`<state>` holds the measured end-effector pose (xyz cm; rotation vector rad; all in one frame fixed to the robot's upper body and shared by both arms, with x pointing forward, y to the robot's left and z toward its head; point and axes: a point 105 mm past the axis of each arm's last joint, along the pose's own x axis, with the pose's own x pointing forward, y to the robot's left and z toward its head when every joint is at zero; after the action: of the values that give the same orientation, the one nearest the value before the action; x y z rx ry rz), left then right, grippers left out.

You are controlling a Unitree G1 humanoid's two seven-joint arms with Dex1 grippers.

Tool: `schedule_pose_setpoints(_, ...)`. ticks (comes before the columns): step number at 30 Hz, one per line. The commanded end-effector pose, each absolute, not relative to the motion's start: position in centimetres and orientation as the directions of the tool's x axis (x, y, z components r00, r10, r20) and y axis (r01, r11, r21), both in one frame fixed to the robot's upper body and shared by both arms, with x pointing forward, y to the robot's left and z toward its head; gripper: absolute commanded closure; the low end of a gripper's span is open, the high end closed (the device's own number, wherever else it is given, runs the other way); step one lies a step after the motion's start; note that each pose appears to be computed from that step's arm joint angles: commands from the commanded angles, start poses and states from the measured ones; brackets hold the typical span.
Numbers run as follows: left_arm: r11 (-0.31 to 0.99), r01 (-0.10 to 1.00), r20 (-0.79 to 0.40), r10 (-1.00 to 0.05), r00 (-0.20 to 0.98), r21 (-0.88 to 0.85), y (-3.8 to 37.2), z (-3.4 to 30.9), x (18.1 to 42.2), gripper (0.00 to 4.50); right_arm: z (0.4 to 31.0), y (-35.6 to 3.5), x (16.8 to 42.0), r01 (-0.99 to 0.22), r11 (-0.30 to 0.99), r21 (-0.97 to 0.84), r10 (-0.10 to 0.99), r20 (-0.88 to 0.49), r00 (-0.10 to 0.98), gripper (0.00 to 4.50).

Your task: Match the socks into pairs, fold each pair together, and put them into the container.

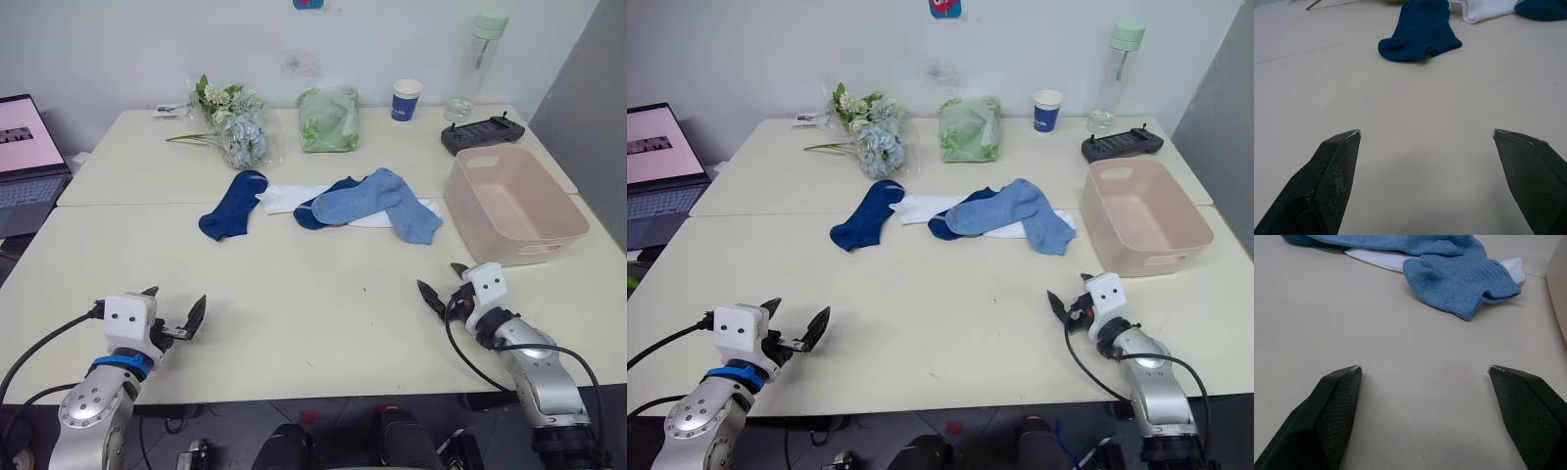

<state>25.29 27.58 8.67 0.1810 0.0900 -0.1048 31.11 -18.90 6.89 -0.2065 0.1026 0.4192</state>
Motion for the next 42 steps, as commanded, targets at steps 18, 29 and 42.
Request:
schedule_pose_setpoints(18,0.844,0.531,0.095,-0.536,0.839,0.079,17.2,17.4,25.7,0.00,13.7,-5.2,38.8,-0.690,0.623,-0.368,0.718,-0.079,0.691,0.05)
schedule_pose_setpoints(29,0.887,0.457,0.120,-0.462,0.879,0.066,17.3,17.3,25.7,0.00,12.7,0.5,42.5,-0.720,0.615,-0.322,0.714,-0.161,0.682,0.05)
schedule_pose_setpoints(42,0.905,0.420,0.117,-0.425,0.898,0.062,17.5,16.9,25.2,0.00,12.7,0.7,43.8,-0.688,0.617,-0.383,0.669,-0.205,0.714,3.03)
